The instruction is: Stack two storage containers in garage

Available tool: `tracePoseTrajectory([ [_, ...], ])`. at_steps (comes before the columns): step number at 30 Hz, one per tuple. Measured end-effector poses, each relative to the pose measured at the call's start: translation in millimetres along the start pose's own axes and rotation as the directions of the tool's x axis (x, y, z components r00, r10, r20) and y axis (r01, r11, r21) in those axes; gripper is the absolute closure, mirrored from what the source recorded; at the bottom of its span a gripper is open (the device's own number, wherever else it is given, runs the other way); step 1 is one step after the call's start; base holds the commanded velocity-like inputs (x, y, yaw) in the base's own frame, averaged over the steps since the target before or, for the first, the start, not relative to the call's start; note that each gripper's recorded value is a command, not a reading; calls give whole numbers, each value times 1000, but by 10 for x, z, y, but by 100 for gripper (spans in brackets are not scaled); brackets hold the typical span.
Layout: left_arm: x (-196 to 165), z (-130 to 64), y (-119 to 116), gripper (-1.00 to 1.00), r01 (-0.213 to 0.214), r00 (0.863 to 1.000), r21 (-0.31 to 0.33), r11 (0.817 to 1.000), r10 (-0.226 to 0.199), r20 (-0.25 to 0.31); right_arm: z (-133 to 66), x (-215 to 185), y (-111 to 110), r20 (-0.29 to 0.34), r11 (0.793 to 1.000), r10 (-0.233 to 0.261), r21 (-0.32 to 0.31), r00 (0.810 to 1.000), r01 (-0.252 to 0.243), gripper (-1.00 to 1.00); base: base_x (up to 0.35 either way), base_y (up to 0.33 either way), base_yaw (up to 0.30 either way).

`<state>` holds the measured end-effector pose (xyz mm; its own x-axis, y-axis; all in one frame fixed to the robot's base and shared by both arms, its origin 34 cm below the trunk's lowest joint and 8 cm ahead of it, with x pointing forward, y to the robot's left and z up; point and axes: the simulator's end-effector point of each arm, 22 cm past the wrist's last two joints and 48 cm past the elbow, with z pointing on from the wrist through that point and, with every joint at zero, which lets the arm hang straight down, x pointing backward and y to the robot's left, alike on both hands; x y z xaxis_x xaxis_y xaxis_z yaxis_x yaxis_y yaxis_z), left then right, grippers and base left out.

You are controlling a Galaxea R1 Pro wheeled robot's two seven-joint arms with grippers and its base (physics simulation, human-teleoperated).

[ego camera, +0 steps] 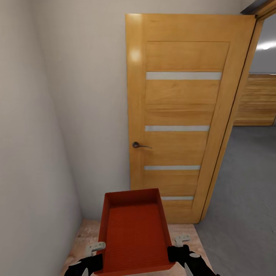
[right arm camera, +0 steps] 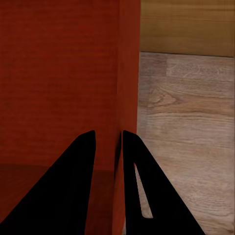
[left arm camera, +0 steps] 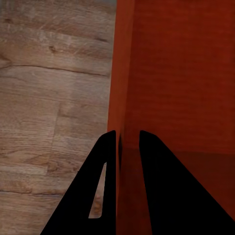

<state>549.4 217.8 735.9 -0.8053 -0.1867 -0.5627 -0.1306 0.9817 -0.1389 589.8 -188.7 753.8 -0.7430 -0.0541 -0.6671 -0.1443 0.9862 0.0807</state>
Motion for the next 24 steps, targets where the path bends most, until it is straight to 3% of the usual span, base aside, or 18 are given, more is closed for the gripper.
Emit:
tracePoseTrajectory([
  [6, 1, 3, 1, 100, 0, 1000, 0, 1000, 0, -1, 3, 2, 0, -1, 1000, 0, 0, 1000, 0, 100, 39, 0, -29],
  [17, 3, 4, 2, 100, 0, 1000, 0, 1000, 0, -1, 3, 4, 1, -2, 1000, 1, 0, 1000, -1, 100, 0, 6, -260],
  [24, 0, 4, 2, 100, 1, 1000, 0, 1000, -1, -1, 4, 1, 1, -1, 1000, 0, 0, 1000, 0, 100, 0, 240, -49],
])
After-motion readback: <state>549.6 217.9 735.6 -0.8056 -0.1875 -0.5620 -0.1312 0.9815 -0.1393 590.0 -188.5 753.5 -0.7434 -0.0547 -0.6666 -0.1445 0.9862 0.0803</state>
